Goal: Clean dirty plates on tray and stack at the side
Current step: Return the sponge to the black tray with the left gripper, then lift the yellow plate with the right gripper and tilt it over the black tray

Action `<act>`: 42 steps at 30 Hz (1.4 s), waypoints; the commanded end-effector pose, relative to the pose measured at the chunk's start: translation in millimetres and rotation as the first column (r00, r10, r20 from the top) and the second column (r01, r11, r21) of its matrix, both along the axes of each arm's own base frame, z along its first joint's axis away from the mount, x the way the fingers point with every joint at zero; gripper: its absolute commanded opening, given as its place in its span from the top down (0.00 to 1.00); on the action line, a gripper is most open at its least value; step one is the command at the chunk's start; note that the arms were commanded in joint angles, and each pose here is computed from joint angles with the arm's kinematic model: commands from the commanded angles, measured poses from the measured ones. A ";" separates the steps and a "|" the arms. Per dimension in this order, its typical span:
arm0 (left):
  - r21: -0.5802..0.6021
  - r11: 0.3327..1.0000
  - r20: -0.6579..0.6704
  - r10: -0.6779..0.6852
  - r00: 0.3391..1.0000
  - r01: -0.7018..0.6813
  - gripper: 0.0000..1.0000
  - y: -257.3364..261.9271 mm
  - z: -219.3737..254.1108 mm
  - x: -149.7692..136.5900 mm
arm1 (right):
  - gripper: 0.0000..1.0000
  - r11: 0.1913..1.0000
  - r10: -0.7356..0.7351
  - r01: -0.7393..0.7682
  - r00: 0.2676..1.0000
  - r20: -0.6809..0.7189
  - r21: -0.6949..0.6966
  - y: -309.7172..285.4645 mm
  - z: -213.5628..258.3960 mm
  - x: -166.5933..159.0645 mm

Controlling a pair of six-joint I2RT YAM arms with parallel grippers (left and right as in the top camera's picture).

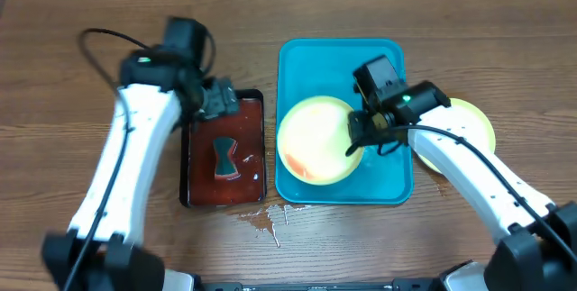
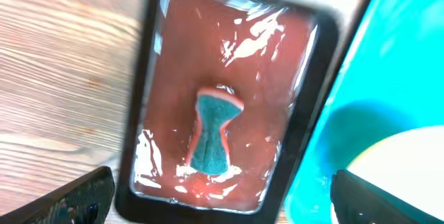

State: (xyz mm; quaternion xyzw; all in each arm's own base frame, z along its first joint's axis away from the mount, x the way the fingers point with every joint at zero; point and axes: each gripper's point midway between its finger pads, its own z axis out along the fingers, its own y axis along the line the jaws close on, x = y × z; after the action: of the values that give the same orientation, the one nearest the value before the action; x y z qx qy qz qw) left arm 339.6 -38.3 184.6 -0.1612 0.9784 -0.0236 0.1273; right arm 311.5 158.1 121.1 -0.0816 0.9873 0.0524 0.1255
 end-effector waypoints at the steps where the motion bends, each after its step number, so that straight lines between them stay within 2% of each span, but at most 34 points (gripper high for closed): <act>1: -0.035 0.998 0.118 0.048 0.992 -0.044 0.00 14.6 48.2 0.0 | 0.96 0.997 0.072 -0.064 0.980 0.184 -0.053 17.3 53.3 16.8; 4: -0.039 0.996 0.160 0.085 0.983 -0.080 0.00 27.9 69.5 -9.0 | 0.96 0.992 0.116 -0.101 0.956 0.271 -0.069 39.6 73.1 20.7; 7: -0.040 0.993 0.179 0.117 0.977 -0.112 0.00 38.8 80.3 -19.7 | 0.96 0.983 0.179 -0.180 0.919 0.351 -0.029 82.1 82.4 18.5; 10: -0.036 0.992 0.170 0.127 0.977 -0.122 0.00 42.2 80.4 -24.3 | 0.96 0.981 0.194 -0.176 0.889 0.414 -0.081 98.3 83.1 22.0; 20: -0.034 0.992 0.139 0.127 0.982 -0.124 0.00 42.0 75.4 -28.0 | 0.96 0.970 0.163 -0.037 0.833 0.529 -0.241 124.8 65.0 17.7; 30: -0.033 0.992 0.139 0.127 0.982 -0.124 0.00 42.0 75.5 -28.0 | 0.96 0.903 0.271 0.081 0.655 0.705 -0.423 134.0 107.7 -5.7; 35: -0.033 0.992 0.139 0.127 0.982 -0.124 0.00 42.0 75.5 -28.0 | 0.96 0.878 0.332 0.092 0.589 0.736 -0.470 144.3 121.4 -23.3; 42: -0.033 0.992 0.139 0.127 0.982 -0.124 0.00 42.0 75.5 -28.0 | 0.96 0.855 0.371 0.121 0.536 0.758 -0.504 147.9 133.8 -33.9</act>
State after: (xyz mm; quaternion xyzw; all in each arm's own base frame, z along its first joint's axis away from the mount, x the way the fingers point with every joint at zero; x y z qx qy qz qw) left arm 310.7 3.8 255.5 -0.2213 0.9560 -0.0338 0.1895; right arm 276.7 311.1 228.6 -0.2231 0.7971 -0.2188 0.5167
